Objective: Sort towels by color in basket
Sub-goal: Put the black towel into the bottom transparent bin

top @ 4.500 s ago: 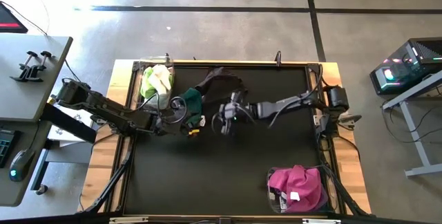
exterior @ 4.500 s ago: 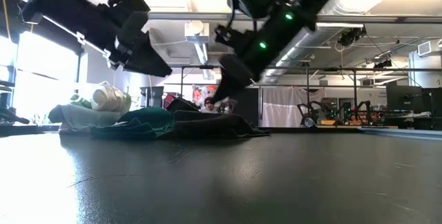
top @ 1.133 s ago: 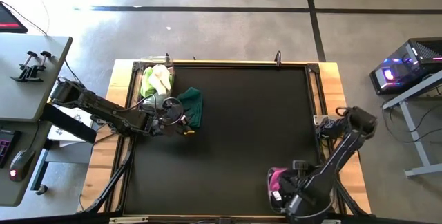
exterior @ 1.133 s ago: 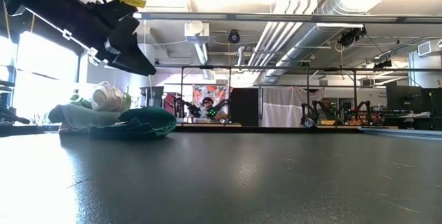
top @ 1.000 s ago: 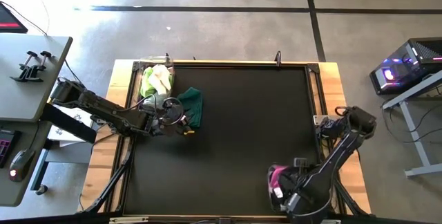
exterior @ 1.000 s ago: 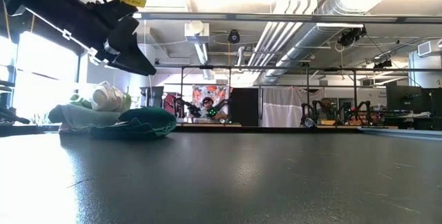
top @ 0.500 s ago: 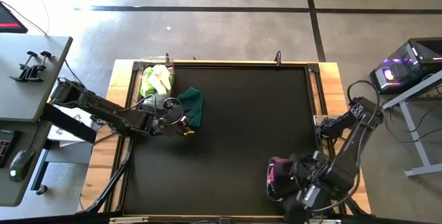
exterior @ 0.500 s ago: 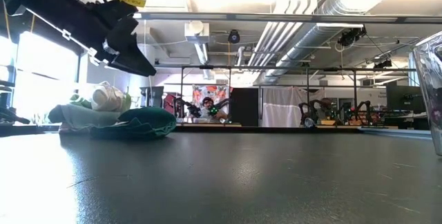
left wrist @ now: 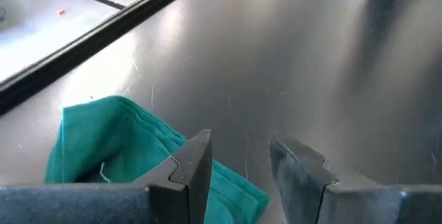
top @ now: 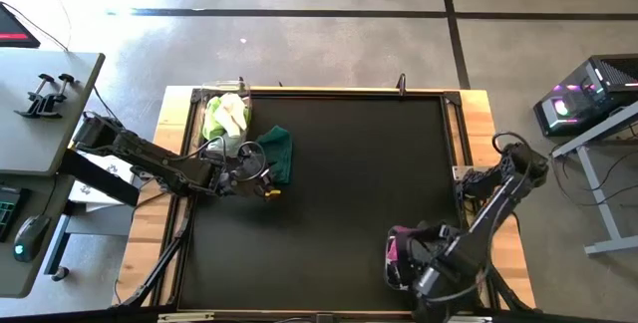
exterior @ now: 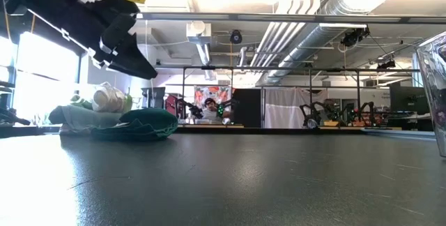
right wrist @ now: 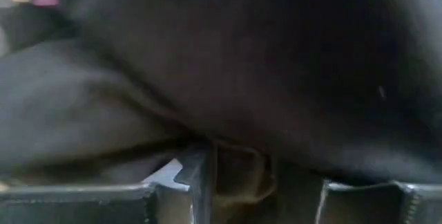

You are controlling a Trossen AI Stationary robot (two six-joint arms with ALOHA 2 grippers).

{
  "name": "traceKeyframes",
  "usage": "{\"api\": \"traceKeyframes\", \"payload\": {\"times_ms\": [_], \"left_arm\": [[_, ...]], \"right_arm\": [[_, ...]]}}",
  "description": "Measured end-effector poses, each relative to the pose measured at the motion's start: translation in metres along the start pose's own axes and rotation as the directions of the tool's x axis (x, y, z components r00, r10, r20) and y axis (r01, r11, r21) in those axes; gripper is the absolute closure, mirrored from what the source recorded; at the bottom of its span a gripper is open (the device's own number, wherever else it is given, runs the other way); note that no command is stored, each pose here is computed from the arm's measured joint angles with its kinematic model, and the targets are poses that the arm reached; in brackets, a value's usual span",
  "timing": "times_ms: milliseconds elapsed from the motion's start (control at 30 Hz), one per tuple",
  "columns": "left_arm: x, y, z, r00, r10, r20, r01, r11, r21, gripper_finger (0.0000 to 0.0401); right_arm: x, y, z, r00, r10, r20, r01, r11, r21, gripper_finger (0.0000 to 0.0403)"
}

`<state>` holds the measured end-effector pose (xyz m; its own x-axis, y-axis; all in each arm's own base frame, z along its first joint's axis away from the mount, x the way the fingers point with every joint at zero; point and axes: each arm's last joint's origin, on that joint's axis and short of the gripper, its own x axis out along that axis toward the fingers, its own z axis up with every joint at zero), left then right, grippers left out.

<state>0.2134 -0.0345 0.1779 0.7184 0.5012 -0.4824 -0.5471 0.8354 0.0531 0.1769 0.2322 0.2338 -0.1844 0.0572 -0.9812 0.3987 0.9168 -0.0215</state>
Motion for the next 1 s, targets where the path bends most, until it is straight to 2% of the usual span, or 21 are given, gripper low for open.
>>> {"api": "traceKeyframes", "payload": {"times_ms": [100, 167, 333, 433, 567, 733, 900, 1000], "left_arm": [[0.000, 0.000, 0.001, 1.000, 0.006, 0.010, -0.006, 1.000, 0.001, 0.0272], [0.000, 0.000, 0.001, 1.000, 0.006, 0.012, -0.006, 1.000, -0.001, 0.0272], [0.000, 0.000, 0.002, 1.000, 0.005, 0.017, -0.005, 1.000, -0.006, 0.0272], [0.000, 0.000, 0.002, 1.000, 0.005, 0.018, -0.005, 1.000, -0.007, 0.0272], [0.000, -0.001, 0.002, 1.000, 0.004, 0.021, -0.004, 1.000, -0.016, 0.0272], [0.000, -0.001, 0.002, 1.000, 0.003, 0.022, -0.002, 1.000, -0.027, 0.0272], [0.000, 0.000, 0.002, 1.000, 0.004, 0.020, -0.004, 1.000, -0.025, 0.0272], [0.000, 0.000, 0.002, 1.000, 0.005, 0.020, -0.005, 1.000, -0.025, 0.0272]], "right_arm": [[0.017, -0.015, 0.015, 0.998, -0.062, -0.013, 0.062, 0.998, -0.010, 0.0275], [0.032, -0.024, 0.026, 0.997, -0.068, -0.036, 0.067, 0.998, -0.020, 0.0275], [0.066, -0.035, 0.041, 0.992, 0.060, -0.114, -0.070, 0.993, -0.090, 0.0275], [0.068, -0.038, 0.042, 0.986, 0.071, -0.148, -0.087, 0.991, -0.100, 0.0275], [0.042, -0.035, 0.041, 0.992, 0.033, -0.122, -0.044, 0.996, -0.083, 0.0275], [-0.009, -0.022, 0.028, 0.995, 0.076, -0.059, -0.076, 0.997, -0.004, 0.0275], [-0.050, 0.001, 0.012, 0.978, 0.197, 0.068, -0.203, 0.976, 0.085, 0.0275], [-0.064, 0.020, 0.005, 0.934, 0.320, 0.159, -0.332, 0.941, 0.059, 0.0275]]}}
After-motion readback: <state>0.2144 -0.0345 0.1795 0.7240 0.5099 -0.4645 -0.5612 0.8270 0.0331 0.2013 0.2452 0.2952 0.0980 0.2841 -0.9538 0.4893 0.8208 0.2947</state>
